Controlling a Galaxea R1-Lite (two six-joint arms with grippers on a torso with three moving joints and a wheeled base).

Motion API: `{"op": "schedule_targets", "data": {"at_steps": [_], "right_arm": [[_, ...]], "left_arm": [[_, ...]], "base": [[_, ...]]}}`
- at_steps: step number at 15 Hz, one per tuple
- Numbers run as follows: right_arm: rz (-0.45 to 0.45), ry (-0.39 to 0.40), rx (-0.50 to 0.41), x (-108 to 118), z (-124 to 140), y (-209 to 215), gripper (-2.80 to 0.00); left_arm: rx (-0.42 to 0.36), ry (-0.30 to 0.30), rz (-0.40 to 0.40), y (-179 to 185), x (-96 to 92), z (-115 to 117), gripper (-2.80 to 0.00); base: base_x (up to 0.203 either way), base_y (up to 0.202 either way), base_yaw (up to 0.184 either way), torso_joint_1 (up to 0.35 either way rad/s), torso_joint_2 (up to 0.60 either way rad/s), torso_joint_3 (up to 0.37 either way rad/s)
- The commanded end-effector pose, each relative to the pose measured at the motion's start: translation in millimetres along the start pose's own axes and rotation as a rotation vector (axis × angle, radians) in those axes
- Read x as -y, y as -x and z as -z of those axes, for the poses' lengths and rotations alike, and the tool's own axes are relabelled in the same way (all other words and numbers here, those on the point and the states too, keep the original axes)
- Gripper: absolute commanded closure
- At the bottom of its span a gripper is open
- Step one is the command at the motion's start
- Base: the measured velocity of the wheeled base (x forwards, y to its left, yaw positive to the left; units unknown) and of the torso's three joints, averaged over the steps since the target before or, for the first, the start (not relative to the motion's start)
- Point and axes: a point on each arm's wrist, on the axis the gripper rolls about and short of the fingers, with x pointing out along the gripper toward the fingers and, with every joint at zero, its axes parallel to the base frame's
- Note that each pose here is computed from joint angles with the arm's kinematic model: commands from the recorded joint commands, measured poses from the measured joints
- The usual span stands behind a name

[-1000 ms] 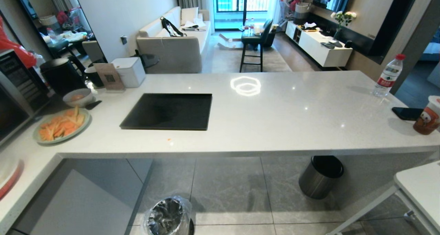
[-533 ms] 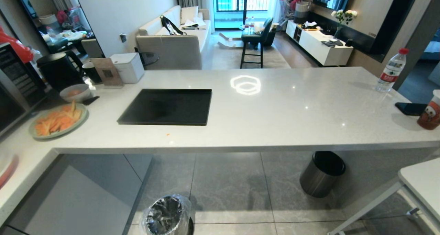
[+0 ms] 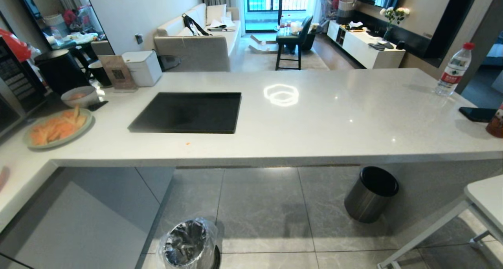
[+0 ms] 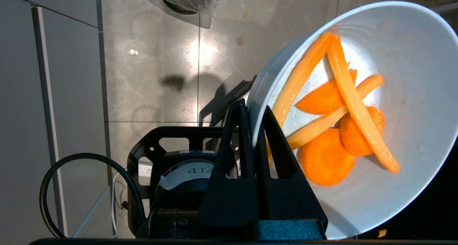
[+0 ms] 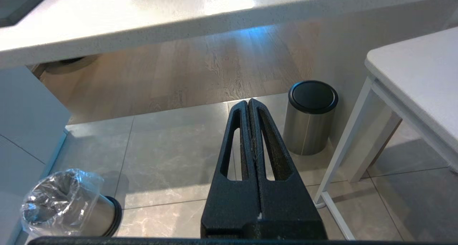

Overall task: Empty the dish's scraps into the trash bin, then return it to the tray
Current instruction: Move the bowl over the trash can

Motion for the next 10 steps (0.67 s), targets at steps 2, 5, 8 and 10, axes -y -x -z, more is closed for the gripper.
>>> {"op": "schedule_targets", "data": {"at_steps": [2, 5, 8, 10], "right_arm": [[-0.001, -0.001, -0.001, 0.0, -0.1, -0.1, 0.0], [0.0, -0.002, -0.001, 0.0, -0.1, -0.1, 0.0], [0.0, -0.002, -0.001, 0.0, -0.1, -0.1, 0.0], [0.0, -0.001, -0.001, 0.0, -0.1, -0.1, 0.0]], "left_arm": [[0.0, 0.001, 0.001, 0.2, -0.2, 1.7, 0.0], [-0.002, 0.001, 0.001, 0.2, -0.3, 1.9, 0.0], [-0.001, 0.002, 0.0, 0.2, -0.3, 1.9, 0.0], [-0.003, 0.003, -0.002, 0.1, -0.4, 2.4, 0.0]], "base": [[0.0, 0.0, 0.0, -0.185, 0.51, 0.32], [0.0, 0.0, 0.0, -0.186, 0.55, 0.358], [0.0, 0.0, 0.0, -0.165, 0.53, 0.366], [0.0, 0.0, 0.0, -0.143, 0.51, 0.366]]}}
